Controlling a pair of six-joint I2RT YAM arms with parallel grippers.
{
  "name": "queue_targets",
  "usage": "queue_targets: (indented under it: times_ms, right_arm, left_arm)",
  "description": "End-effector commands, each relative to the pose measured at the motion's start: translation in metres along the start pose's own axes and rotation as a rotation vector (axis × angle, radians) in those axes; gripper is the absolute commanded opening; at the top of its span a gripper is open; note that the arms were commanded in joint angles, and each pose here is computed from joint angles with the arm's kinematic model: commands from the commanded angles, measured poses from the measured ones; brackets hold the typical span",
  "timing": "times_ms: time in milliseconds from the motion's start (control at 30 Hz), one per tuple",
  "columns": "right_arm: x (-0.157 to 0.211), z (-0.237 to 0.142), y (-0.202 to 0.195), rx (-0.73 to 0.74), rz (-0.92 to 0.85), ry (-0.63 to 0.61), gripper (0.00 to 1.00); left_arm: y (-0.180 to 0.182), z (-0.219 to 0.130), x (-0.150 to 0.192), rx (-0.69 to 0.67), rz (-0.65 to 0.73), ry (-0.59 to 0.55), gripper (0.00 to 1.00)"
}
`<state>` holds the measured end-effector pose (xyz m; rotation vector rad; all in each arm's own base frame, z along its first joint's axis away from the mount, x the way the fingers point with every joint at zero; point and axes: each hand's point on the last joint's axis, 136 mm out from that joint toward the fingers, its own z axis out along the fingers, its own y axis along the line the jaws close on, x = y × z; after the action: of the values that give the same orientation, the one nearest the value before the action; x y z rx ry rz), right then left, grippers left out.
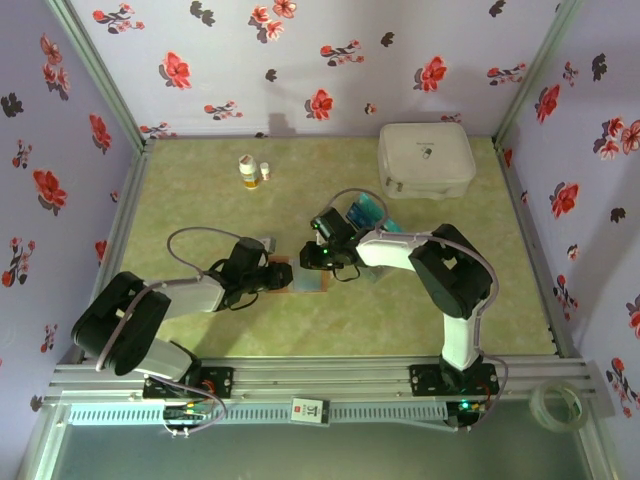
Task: Put the credit cards into the card holder
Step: Flip over the card slot on the card holder.
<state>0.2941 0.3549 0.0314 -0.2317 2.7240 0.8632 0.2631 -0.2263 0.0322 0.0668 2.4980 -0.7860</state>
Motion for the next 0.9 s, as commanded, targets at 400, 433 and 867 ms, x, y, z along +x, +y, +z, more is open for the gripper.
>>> queue_targets:
  times_ms: [400, 433, 867]
  right_arm:
    - [0.006, 0.008, 0.0, -0.025, 0.041, 0.015, 0.26]
    - [0.006, 0.009, 0.0, -0.025, 0.041, 0.017, 0.25]
    - [0.007, 0.01, 0.001, -0.03, 0.046, 0.02, 0.26]
  left_arm:
    - [0.002, 0.0, 0.009, -0.009, 0.13, 0.028, 0.49]
    - [0.002, 0.001, 0.01, -0.013, 0.141, 0.034, 0.49]
    - [0.016, 0.01, 0.023, -0.116, 0.254, 0.102, 0.51]
